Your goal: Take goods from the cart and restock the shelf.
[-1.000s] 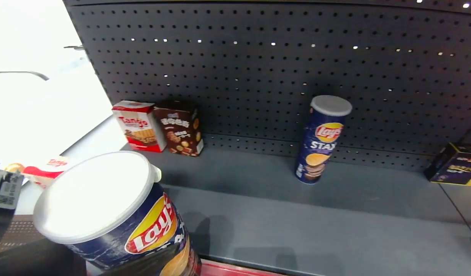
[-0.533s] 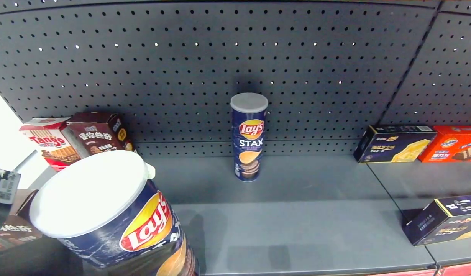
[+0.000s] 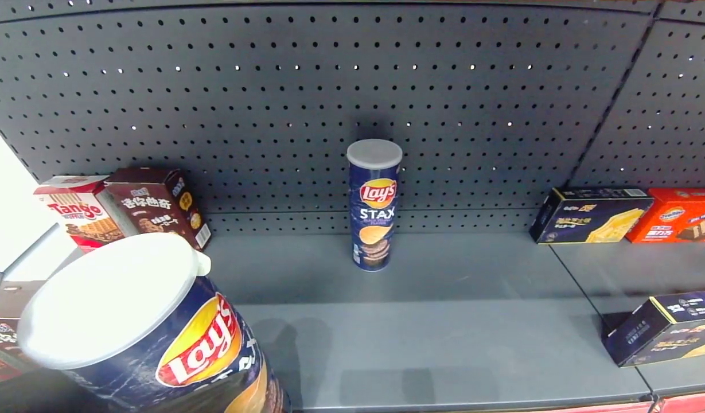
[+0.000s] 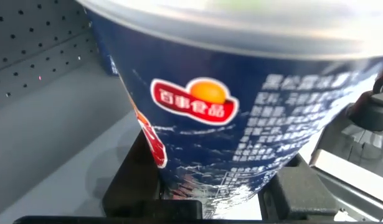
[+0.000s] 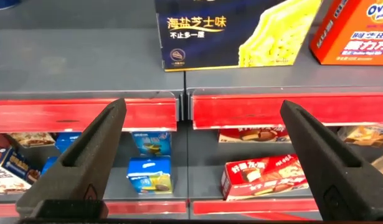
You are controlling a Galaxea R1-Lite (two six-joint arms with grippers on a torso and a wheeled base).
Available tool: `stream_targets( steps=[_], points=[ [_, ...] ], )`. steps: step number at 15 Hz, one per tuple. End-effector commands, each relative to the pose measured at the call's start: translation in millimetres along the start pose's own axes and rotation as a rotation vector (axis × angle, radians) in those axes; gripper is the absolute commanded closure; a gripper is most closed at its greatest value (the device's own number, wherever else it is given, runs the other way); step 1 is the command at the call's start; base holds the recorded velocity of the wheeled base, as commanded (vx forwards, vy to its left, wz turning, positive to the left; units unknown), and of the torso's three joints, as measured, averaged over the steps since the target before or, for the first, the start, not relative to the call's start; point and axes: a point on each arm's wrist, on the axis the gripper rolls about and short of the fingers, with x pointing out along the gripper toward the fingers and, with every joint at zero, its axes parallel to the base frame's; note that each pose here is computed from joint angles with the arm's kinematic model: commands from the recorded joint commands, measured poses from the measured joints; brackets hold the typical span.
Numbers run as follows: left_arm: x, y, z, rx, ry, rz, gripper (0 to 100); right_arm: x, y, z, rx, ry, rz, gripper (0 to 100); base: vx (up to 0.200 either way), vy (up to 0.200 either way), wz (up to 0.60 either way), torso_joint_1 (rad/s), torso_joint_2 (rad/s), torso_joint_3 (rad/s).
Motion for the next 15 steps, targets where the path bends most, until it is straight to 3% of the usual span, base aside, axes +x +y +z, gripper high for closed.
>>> stream_targets(
  steps=[1, 8, 10, 15],
  points=[
    [-1, -0.1, -0.7, -0.001, -0.001, 0.000, 100, 0, 0, 0, 0.000, 0.002, 0.000, 0, 0.000, 0.000, 0.00, 0.000, 0.00, 0.000],
    [-5, -0.6, 0.7, 0.001, -0.018, 0.004, 100, 0, 0, 0, -0.003, 0.002, 0.000, 0, 0.000, 0.000, 0.00, 0.000, 0.00, 0.000],
    [-9, 3.0, -6.6, -0.004, -0.001, 0.036, 100, 0, 0, 0, 0.000, 0.002, 0.000, 0, 0.000, 0.000, 0.60, 0.002, 0.00, 0.002],
    [-16, 4.0, -9.1, -0.006, -0.003, 0.057, 100, 0, 0, 0, -0.005, 0.004, 0.005, 0, 0.000, 0.000, 0.00, 0.000, 0.00, 0.000]
  ],
)
